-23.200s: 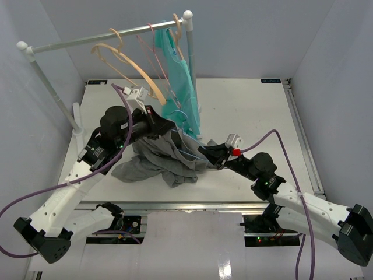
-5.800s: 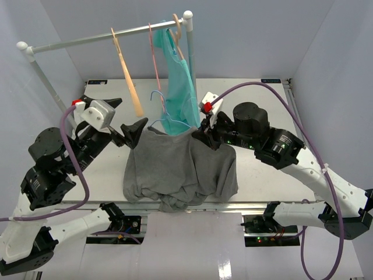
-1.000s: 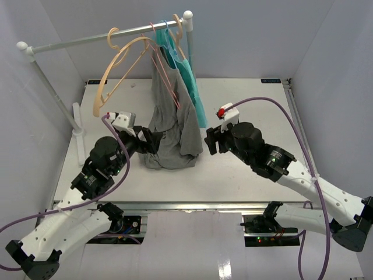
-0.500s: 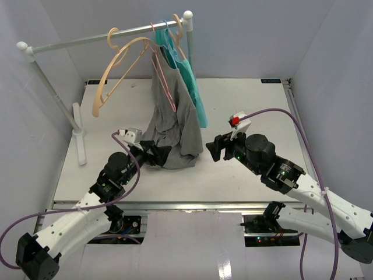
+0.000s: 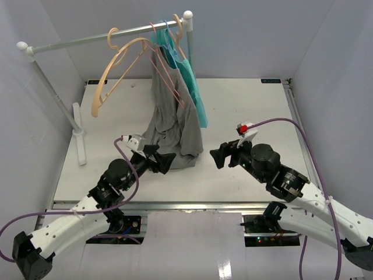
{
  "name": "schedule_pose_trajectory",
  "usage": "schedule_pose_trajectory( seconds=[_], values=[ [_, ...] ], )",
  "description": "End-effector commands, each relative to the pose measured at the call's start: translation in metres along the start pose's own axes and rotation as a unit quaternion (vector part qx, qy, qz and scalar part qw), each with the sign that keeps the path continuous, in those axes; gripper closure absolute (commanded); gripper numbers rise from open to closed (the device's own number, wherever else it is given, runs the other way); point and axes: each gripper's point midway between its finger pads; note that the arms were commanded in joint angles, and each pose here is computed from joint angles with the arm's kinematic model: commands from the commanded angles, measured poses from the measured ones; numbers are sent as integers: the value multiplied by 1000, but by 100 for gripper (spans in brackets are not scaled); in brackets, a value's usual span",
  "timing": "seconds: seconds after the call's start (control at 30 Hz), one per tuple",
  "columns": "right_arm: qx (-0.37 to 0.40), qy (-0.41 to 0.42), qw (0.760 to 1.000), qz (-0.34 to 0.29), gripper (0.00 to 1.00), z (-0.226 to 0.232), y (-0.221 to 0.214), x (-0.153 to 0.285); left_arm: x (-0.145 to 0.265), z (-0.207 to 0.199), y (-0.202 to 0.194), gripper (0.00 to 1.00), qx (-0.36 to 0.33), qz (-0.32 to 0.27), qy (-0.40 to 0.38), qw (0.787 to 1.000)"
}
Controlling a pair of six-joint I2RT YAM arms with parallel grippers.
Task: Place the t-shirt on the hanger
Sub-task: Reset both arms
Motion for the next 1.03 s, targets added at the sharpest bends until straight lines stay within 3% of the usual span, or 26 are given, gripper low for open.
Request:
schedule_pose_trajectory(
  seconds=[0.0, 0.43, 0.6, 1.0],
  values=[
    [-31, 24, 998, -55, 10, 10, 22, 6, 10, 9, 15, 2, -12, -24, 37, 999],
    [-18, 19, 998, -64, 10, 6, 25, 7, 2, 0, 8, 2, -28, -20, 16, 999],
    [-15, 23, 998, -57, 10, 8, 22, 6, -9, -7, -5, 2, -40, 17, 0, 999],
    [-21, 24, 998, -54, 10, 8, 21, 8, -2, -14, 5, 2, -39, -6, -21, 999]
  ],
)
Point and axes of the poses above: each gripper's point midway between its finger pads, its own x axis back along the fingers, its own z axis along the line the jaws close on, y = z × x, and after that the axes turned 11 degrees about -x, right-handed
